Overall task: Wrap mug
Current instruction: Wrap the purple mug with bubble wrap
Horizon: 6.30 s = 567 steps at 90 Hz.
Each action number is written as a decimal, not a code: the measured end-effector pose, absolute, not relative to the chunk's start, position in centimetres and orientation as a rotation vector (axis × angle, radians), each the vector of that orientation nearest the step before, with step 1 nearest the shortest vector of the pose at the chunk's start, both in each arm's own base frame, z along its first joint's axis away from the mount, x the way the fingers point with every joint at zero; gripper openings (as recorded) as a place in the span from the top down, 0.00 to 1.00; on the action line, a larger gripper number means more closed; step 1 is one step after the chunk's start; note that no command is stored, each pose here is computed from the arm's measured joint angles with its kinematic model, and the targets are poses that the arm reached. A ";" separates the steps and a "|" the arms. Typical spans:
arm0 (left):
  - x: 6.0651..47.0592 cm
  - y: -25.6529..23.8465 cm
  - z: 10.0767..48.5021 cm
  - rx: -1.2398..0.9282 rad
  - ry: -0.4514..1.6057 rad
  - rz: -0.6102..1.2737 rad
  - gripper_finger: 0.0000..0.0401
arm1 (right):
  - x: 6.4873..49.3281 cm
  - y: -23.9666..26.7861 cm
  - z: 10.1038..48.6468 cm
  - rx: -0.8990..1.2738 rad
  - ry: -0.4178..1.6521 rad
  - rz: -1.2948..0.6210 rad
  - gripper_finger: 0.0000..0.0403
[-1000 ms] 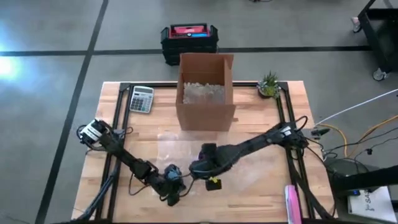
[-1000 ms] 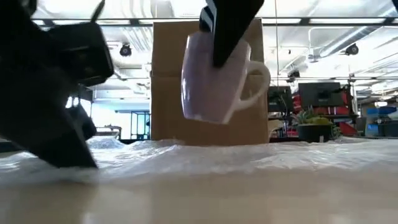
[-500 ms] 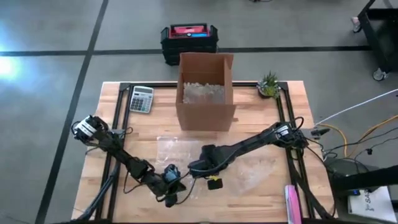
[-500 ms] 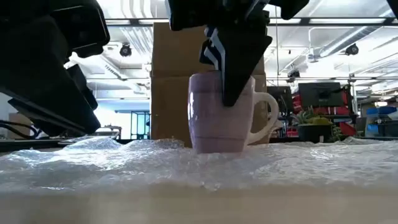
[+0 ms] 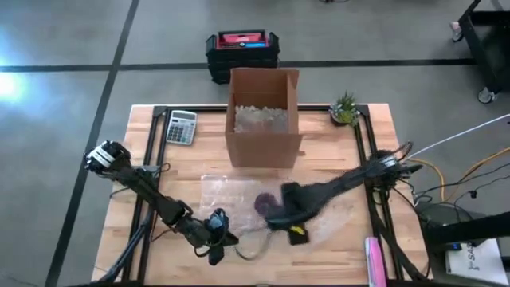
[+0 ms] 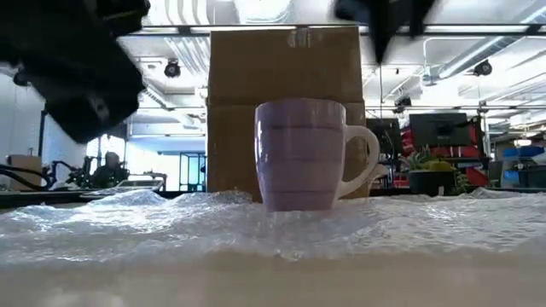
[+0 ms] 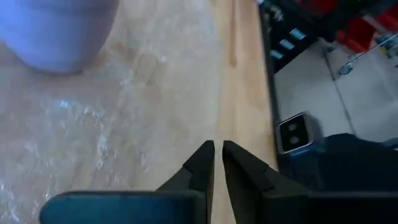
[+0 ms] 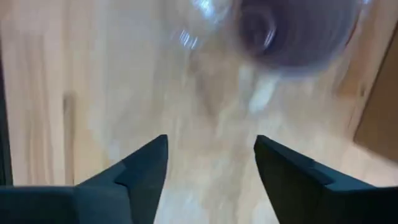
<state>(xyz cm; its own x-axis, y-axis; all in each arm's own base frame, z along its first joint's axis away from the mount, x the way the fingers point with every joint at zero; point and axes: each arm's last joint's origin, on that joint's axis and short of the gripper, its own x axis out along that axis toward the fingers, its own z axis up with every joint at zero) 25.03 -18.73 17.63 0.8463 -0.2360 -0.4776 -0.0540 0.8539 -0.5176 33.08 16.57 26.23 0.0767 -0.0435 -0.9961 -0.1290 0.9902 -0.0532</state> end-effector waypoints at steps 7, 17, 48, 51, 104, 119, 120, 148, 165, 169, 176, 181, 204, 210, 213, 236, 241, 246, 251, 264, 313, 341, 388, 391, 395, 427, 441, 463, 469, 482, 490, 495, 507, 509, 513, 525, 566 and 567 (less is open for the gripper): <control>25.0 -18.6 18.0 -0.528 0.552 -0.107 0.95 | 29.9 17.2 25.6 -0.117 1.490 0.001 0.40; 25.0 -18.4 18.3 -0.526 0.542 -0.111 0.95 | 25.5 17.7 23.5 -0.057 1.506 -0.076 0.39; 25.2 -18.2 18.0 -0.527 0.559 -0.110 0.95 | 18.2 17.4 14.3 -0.026 1.503 -0.098 0.46; 25.2 -18.2 18.0 -0.524 0.554 -0.103 0.95 | 18.0 17.2 13.7 -0.030 1.505 -0.100 0.47; 27.1 -14.7 17.8 -0.391 0.491 0.092 0.95 | 23.2 18.2 21.3 -0.294 0.841 -0.191 0.97; 27.7 -13.5 17.8 -0.392 0.479 0.133 0.95 | 27.9 17.8 23.4 -0.460 0.609 -0.127 0.98; 27.7 -13.4 17.8 -0.392 0.479 0.135 0.95 | 28.2 17.7 23.4 -0.466 0.602 -0.120 0.98; 27.6 -12.9 20.7 -0.383 0.396 0.102 0.95 | 33.7 14.1 19.2 -0.420 0.714 -0.004 1.00; 28.3 -11.4 20.7 -0.347 0.404 0.102 0.95 | 34.5 13.2 18.2 -0.429 0.766 -0.024 0.99; 28.6 -11.2 20.9 -0.333 0.386 0.098 0.95 | 34.6 12.9 18.0 -0.425 0.782 -0.021 0.99; 28.9 -10.8 21.3 -0.318 0.344 0.090 0.95 | 34.9 12.4 17.8 -0.390 0.793 0.019 0.99; 29.3 -10.4 21.3 -0.314 0.329 0.075 0.95 | 35.0 12.1 17.6 -0.365 0.805 0.027 0.99; 31.2 -8.9 19.1 -0.334 0.349 0.078 0.95 | 35.2 11.4 17.5 -0.346 0.818 0.007 0.99; 31.6 -8.8 18.2 -0.339 0.356 0.088 0.95 | 35.2 11.3 17.5 -0.348 0.819 0.006 0.99; 31.8 -8.9 17.8 -0.345 0.359 0.084 0.95 | 35.2 11.3 17.5 -0.350 0.820 0.007 0.99; 33.2 -9.3 16.7 -0.378 0.389 0.071 0.95 | 35.2 11.4 17.7 -0.364 0.839 0.022 0.99; 33.3 -9.3 16.6 -0.355 0.388 0.066 0.95 | 35.2 11.4 17.7 -0.357 0.839 0.019 0.99; 33.3 -9.3 16.6 -0.339 0.384 0.071 0.95 | 35.2 11.4 17.8 -0.351 0.840 0.017 0.99; 33.3 -9.3 16.6 -0.342 0.381 0.081 0.95 | 35.2 11.4 17.8 -0.351 0.842 0.016 0.99; 33.3 -9.3 16.6 -0.354 0.376 0.093 0.95 | 35.2 11.4 17.8 -0.350 0.857 0.016 0.96; 33.4 -9.1 16.6 -0.371 0.358 0.128 0.95 | 35.8 11.6 24.4 -0.368 0.931 0.139 0.59; 33.4 -9.1 16.6 -0.379 0.355 0.130 0.95 | 33.5 7.7 28.7 -0.368 1.029 0.075 0.61; 33.4 -9.1 16.7 -0.383 0.344 0.128 0.95 | 31.4 6.9 21.1 -0.159 0.892 0.164 0.92; 33.4 -9.1 16.7 -0.384 0.342 0.128 0.95 | 31.7 7.2 21.0 -0.157 0.865 0.189 0.95; 33.4 -9.1 16.7 -0.386 0.339 0.128 0.95 | 32.2 7.6 20.8 -0.150 0.845 0.221 0.98; 33.0 -9.2 18.4 -0.437 0.388 0.090 0.95 | 36.7 9.1 17.8 -0.220 1.023 0.276 1.00; 32.4 -9.9 21.4 -0.486 0.469 0.083 0.95 | 37.6 9.4 17.8 -0.233 1.028 0.283 1.00; 33.8 -10.6 21.6 -0.413 0.455 0.076 0.95 | 37.6 9.2 17.7 -0.230 1.048 0.278 1.00; 34.3 -10.3 20.3 -0.400 0.489 0.105 0.95 | 37.6 9.2 17.7 -0.229 1.051 0.277 1.00; 34.9 -10.2 18.3 -0.401 0.523 0.143 0.95 | 37.3 9.1 18.7 -0.224 1.084 0.275 1.00; 35.0 -10.2 18.0 -0.402 0.528 0.145 0.95 | 37.1 9.1 20.6 -0.225 1.101 0.275 1.00; 35.0 -10.2 18.1 -0.402 0.529 0.144 0.95 | 36.7 9.0 22.2 -0.226 1.099 0.274 1.00; 34.9 -10.2 18.3 -0.392 0.524 0.135 0.95 | 35.7 8.4 24.8 -0.239 1.094 0.244 1.00; 34.9 -10.2 18.3 -0.387 0.520 0.135 0.95 | 35.6 8.2 25.0 -0.251 1.090 0.224 1.00; 34.9 -10.2 18.4 -0.380 0.512 0.134 0.95 | 35.3 7.6 25.4 -0.281 1.071 0.167 1.00; 35.0 -10.2 18.4 -0.373 0.504 0.129 0.95 | 34.8 5.8 24.8 -0.325 1.092 0.008 1.00; 35.0 -10.3 18.4 -0.359 0.504 0.124 0.95 | 35.7 8.8 20.9 -0.222 0.994 0.196 1.00; 35.0 -10.3 18.4 -0.359 0.504 0.124 0.95 | 35.7 8.9 20.9 -0.222 0.994 0.199 1.00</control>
<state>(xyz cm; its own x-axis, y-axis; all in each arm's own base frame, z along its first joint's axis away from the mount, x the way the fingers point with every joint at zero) 34.97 -10.25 18.36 0.8697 0.0288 -0.4927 -0.2038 0.9302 -0.3054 35.73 8.89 20.91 0.5309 0.0646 -0.8450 -0.2661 0.9594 -0.0939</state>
